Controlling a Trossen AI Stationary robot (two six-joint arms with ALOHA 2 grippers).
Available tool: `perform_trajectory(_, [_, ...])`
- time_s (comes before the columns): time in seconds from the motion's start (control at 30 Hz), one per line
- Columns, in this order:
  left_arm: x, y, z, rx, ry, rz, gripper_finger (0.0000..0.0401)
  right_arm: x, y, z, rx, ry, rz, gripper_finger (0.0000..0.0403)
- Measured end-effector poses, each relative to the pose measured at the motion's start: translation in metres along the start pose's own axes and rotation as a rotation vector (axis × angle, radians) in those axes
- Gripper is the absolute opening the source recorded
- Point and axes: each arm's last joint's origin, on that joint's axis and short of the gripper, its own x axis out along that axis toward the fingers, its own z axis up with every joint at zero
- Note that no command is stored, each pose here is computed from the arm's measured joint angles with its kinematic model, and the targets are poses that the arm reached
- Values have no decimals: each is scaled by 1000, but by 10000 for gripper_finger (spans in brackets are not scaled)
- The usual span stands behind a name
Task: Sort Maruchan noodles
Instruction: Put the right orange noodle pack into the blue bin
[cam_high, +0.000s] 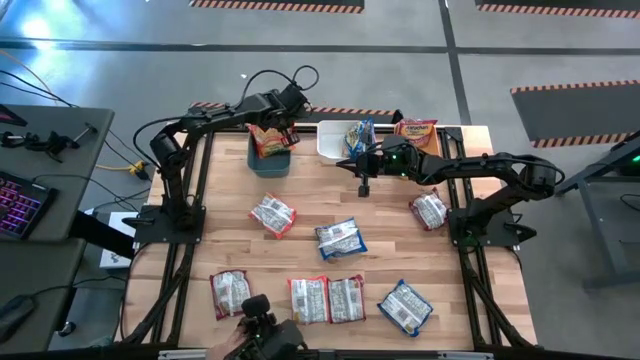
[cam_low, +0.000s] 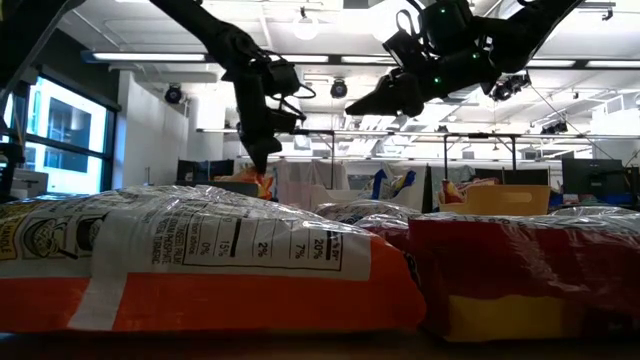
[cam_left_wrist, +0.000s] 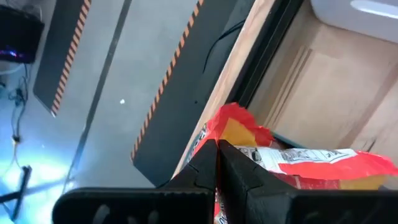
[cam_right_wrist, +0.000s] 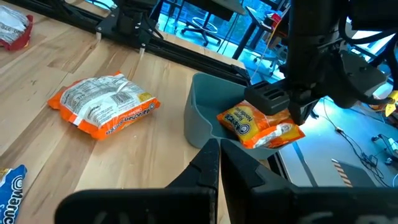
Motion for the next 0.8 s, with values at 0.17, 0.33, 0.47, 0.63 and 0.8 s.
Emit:
perform_trajectory(0.17, [-2, -3, 2, -25, -15, -2, 1, 0, 0, 0, 35, 0, 0, 0])
perform_trajectory(0.33, [-6, -1, 2, -66, -27, -7, 19, 0, -1, 0, 58, 10, -21, 0])
perform_trajectory(0.47, [-21, 6, 2, -87, -75, -29, 55, 0, -2, -1, 99, 14, -35, 1])
perform_trajectory(0.63, [-55, 19, -2, -158, -175, -56, 97, -1, -8, -2, 211, -1, -61, 18])
perform_trajectory(0.8, [-76, 20, -26, -245, -380, -130, 90, -1, -15, -7, 319, -4, -81, 74])
